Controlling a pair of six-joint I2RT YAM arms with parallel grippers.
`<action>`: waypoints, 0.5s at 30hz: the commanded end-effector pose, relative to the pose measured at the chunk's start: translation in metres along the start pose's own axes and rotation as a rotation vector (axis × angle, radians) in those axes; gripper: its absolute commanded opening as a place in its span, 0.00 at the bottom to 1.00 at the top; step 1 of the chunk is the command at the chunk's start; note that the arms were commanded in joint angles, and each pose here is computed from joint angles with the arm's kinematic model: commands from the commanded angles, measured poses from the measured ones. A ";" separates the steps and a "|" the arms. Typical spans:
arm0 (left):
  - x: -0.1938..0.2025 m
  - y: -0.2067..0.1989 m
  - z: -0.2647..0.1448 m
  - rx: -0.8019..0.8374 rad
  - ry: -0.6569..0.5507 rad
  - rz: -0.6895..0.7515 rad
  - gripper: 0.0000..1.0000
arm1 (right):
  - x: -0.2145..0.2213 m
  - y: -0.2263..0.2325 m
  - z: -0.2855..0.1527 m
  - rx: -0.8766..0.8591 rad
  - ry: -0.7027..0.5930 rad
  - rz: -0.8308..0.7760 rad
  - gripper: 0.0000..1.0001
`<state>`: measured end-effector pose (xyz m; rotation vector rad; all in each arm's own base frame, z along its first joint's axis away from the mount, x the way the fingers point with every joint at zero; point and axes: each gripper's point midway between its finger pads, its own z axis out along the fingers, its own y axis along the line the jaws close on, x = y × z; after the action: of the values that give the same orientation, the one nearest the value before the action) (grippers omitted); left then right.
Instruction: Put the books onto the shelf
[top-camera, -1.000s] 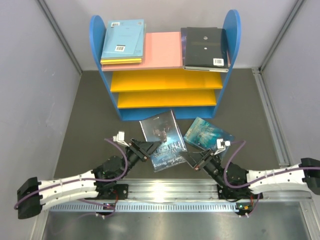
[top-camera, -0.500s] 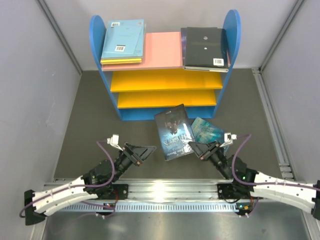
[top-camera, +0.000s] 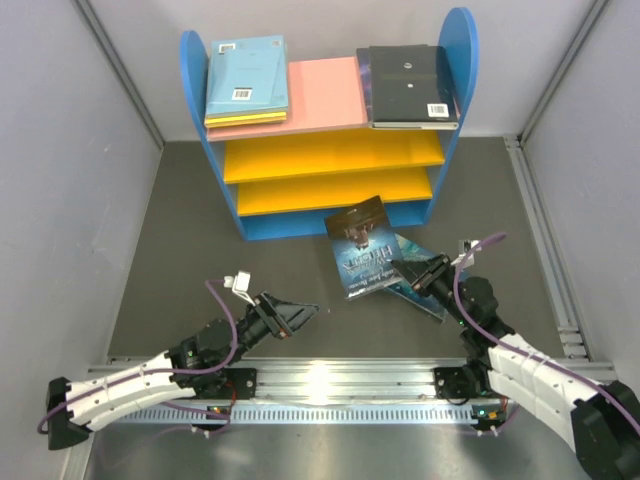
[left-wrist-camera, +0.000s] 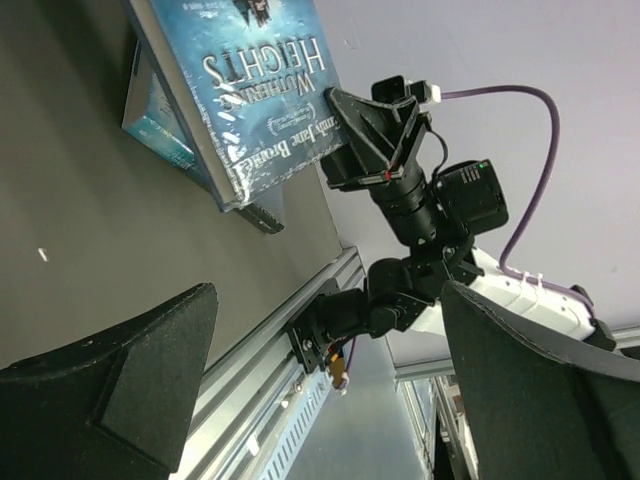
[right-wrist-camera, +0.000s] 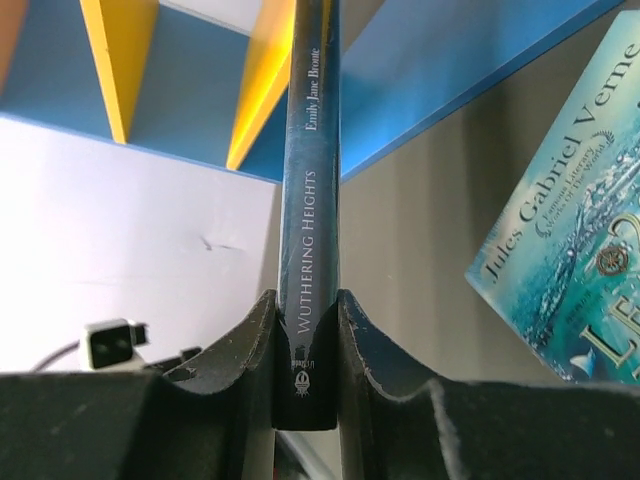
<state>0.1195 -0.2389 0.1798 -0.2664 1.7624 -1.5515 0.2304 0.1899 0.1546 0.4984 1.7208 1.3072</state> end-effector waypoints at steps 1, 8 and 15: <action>0.030 0.079 -0.006 -0.133 0.049 0.055 0.99 | -0.057 0.129 -0.014 -0.466 -0.126 0.036 0.00; 0.032 0.082 -0.004 -0.143 0.055 0.074 0.98 | -0.052 0.139 -0.031 -0.549 -0.079 0.105 0.00; 0.035 0.089 -0.003 -0.168 0.063 0.080 0.98 | -0.071 0.139 -0.022 -0.522 -0.102 0.111 0.00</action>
<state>0.1255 -0.2512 0.1587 -0.2537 1.8393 -1.4786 0.2286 0.1859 0.2207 0.4914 1.5157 1.6041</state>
